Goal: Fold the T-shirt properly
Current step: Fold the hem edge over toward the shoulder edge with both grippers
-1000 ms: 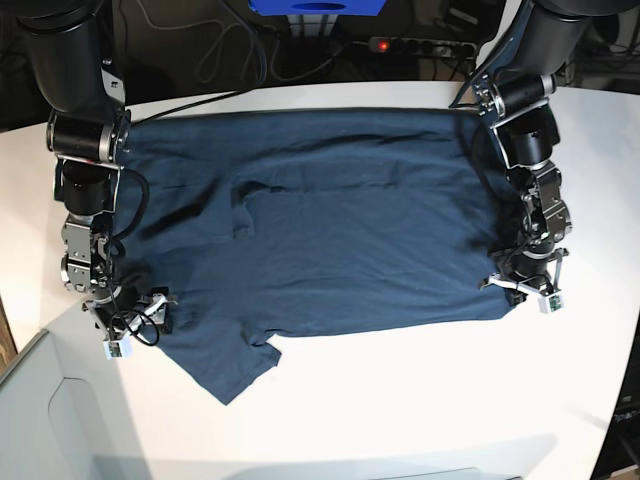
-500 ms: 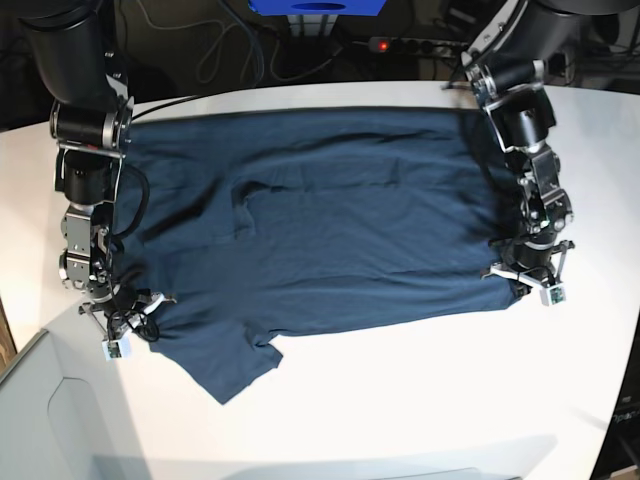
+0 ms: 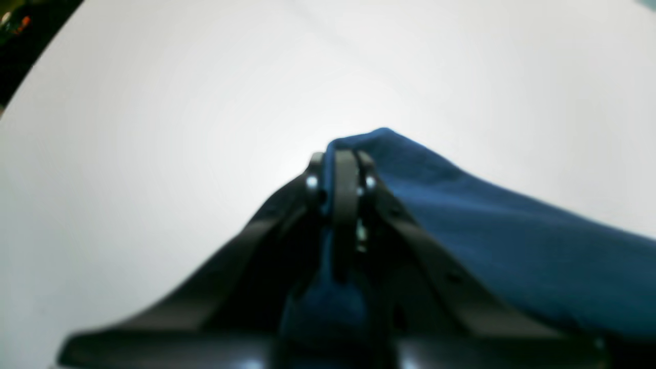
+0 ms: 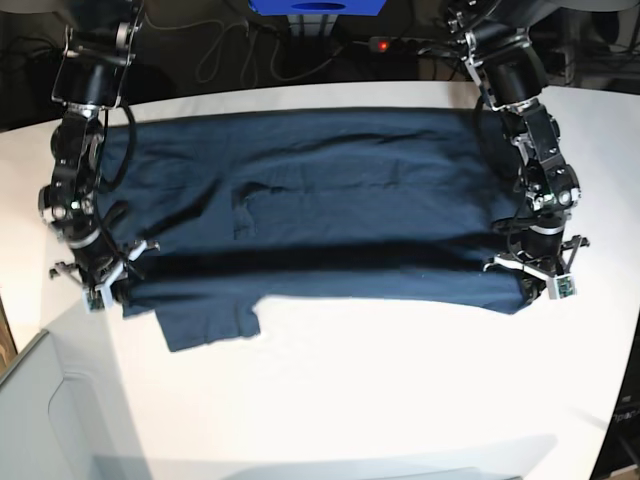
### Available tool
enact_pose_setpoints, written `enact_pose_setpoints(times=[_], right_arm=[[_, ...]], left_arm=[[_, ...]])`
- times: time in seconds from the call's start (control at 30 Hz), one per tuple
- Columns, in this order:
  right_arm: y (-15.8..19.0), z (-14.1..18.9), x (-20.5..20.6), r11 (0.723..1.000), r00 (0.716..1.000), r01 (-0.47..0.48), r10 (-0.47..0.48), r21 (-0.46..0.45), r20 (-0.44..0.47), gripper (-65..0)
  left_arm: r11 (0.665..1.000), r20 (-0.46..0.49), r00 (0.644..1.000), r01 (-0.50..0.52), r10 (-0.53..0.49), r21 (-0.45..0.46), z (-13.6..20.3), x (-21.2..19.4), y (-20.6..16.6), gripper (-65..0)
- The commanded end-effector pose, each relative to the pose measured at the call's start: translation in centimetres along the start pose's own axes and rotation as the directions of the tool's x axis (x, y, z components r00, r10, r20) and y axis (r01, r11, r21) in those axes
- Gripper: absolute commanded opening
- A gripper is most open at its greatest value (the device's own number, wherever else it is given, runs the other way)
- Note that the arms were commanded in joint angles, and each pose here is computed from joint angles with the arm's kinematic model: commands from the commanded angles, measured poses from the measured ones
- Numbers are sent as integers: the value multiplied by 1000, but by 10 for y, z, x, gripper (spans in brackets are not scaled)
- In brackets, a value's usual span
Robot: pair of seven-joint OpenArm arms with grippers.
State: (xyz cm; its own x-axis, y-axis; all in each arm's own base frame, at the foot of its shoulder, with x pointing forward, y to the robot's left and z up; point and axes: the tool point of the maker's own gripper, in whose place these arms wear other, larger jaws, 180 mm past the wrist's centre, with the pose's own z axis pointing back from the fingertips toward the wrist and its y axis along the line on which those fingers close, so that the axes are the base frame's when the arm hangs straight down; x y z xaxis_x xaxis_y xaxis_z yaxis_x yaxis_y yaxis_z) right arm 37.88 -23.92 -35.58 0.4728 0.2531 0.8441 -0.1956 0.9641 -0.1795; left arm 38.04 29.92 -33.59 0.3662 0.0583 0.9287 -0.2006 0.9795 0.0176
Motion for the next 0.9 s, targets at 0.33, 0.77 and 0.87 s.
enact_pose_setpoints(times=[0.33,0.77,0.87], right_arm=[[8,47,-37,999,999,-42,42,-5,-33,-648],[23,61,-22,988,988,-139,143,61,-61,-382],[28,65,-10,982,984,-171,174,80,-28,-284]], left_arm=[[999,-57,997,-47,46,-12,32,-44,7,-650],[998,-78,995,-69,69,2,62,-36,18,-393],[998,-60,996,-65,65,3,61,-30,18,-385]])
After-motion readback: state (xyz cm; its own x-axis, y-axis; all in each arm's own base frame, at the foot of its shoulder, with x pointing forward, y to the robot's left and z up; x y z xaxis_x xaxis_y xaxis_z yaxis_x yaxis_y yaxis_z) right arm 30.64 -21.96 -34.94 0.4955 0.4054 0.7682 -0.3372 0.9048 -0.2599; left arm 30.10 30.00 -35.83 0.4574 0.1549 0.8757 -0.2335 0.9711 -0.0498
